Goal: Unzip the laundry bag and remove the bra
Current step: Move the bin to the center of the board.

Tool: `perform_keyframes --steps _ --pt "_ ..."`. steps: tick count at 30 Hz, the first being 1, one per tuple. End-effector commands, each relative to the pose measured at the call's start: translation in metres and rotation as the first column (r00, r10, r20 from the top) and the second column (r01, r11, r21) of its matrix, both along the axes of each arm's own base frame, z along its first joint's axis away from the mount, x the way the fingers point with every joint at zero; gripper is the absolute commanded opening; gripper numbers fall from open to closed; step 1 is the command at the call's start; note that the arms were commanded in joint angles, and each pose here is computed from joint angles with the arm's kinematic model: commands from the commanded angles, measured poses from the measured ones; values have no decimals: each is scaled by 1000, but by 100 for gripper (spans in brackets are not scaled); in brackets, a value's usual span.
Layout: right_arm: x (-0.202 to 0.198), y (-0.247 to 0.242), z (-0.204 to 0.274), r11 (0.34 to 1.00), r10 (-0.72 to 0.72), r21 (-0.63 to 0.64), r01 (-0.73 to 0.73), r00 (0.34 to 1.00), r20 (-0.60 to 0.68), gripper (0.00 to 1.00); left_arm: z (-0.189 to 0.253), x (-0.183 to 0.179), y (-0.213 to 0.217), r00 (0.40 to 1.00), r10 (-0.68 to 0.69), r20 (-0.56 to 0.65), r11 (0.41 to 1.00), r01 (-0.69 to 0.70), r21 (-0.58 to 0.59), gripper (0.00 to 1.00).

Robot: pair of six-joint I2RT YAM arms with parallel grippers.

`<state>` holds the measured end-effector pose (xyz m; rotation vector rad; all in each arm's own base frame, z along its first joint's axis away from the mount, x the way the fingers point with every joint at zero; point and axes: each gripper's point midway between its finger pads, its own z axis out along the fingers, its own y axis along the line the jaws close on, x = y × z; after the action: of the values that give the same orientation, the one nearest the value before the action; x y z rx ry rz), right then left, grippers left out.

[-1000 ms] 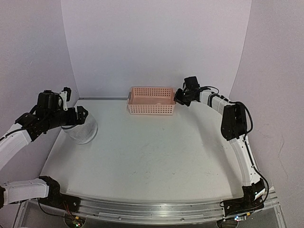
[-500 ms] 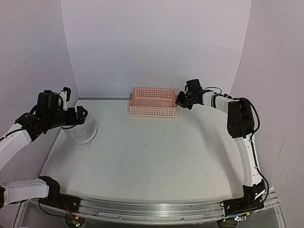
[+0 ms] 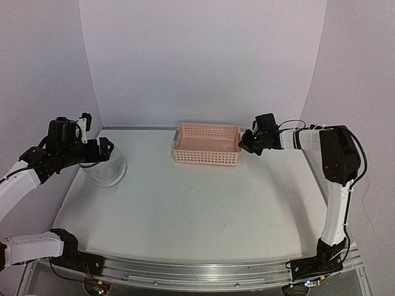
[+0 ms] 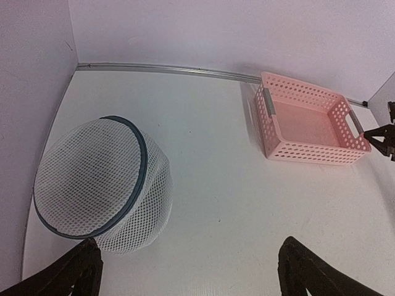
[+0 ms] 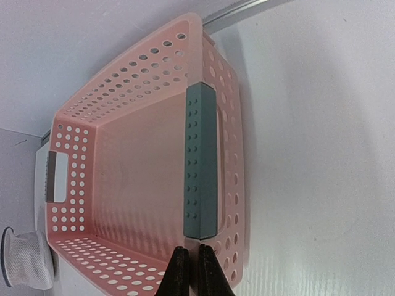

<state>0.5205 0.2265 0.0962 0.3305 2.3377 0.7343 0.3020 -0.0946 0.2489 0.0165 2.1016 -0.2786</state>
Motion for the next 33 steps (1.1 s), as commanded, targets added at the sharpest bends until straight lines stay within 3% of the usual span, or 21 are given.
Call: perform_keyframes --steps 1,19,33 --pt "-25 -4 22 1000 -15 17 14 997 69 0 12 0 -1 999 -5 41 1000 5 -8 100" --pt "-140 -44 9 986 -166 -2 166 985 49 0 10 0 -1 999 -2 36 1000 3 -10 100" --pt "-160 -58 -11 974 -224 -20 224 975 9 2 11 3 7 995 93 18 992 -91 -86 100"
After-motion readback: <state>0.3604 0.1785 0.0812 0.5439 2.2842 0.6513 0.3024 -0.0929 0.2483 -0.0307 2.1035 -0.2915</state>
